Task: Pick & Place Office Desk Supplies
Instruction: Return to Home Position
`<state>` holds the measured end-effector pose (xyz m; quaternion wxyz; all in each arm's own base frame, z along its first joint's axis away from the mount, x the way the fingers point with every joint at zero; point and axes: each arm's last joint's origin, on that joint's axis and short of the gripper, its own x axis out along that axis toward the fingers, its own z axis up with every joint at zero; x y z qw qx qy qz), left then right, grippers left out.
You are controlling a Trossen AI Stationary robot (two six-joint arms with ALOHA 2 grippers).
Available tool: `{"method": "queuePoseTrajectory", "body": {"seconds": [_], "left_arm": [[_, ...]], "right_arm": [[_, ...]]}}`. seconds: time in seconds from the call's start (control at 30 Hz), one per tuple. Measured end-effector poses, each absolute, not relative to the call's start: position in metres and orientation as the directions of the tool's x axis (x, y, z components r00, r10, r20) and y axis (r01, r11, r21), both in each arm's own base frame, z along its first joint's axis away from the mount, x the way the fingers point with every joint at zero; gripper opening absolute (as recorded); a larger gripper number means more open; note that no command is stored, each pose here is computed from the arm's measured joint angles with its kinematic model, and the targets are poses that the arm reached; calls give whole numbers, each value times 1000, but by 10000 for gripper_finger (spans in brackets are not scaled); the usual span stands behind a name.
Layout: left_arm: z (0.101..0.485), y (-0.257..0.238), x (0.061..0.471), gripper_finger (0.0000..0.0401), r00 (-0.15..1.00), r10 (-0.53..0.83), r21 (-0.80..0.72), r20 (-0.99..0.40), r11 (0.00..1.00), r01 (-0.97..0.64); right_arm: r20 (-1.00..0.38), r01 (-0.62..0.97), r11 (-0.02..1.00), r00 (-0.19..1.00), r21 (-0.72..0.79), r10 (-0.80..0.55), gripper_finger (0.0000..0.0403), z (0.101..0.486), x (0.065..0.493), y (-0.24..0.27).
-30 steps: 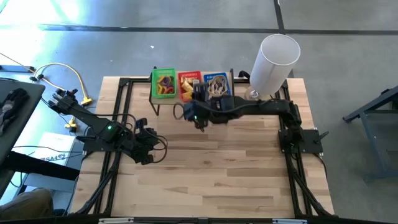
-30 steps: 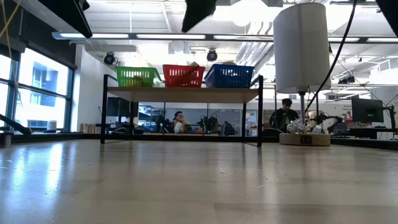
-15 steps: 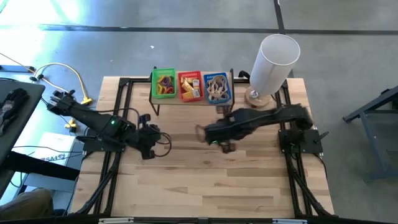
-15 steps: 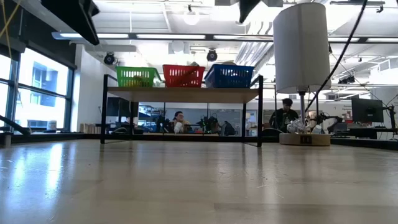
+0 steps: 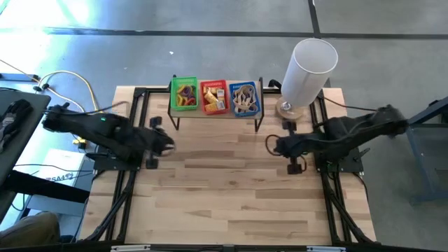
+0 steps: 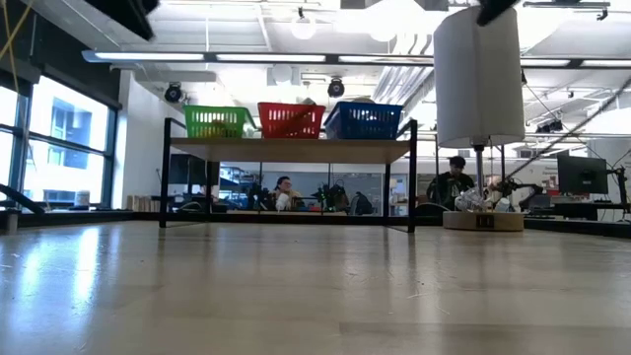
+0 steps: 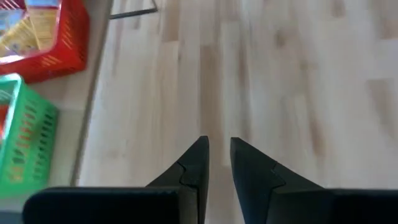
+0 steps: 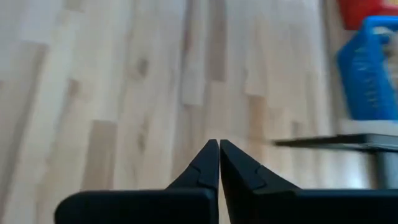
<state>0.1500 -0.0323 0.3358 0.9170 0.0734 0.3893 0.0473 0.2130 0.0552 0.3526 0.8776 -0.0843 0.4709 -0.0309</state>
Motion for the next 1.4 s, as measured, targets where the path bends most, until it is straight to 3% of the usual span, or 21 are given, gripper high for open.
{"method": "queuePoseTrajectory", "body": {"seconds": [0.17,0.33,0.5,0.6,0.73,0.93,1.23,1.4], "left_arm": [[338,-23,107,52,802,61,42,-595,998,-45],[311,-15,84,46,932,78,-31,-354,995,-95],[271,-10,76,46,951,132,-102,-280,981,-166],[252,-8,78,45,948,180,-144,-263,964,-223],[238,-9,85,45,959,186,-181,-215,957,-226],[207,-12,94,45,940,160,-145,-302,967,-211],[174,-23,103,45,951,-156,-76,-267,987,141],[167,-21,103,45,954,-118,-43,-277,993,110]], "right_arm": [[-698,-62,997,716,-55,6,3,321,176,47],[-525,-129,992,845,-11,104,3,291,154,39],[-266,-253,967,931,26,250,2,276,150,37],[-178,-379,925,912,-15,370,3,262,152,38],[-168,-384,922,913,-41,372,3,242,155,34],[-162,-343,939,926,18,342,2,207,156,24],[-109,-302,952,946,46,306,4,167,144,13],[-132,-308,948,939,77,316,4,154,140,9]]}}
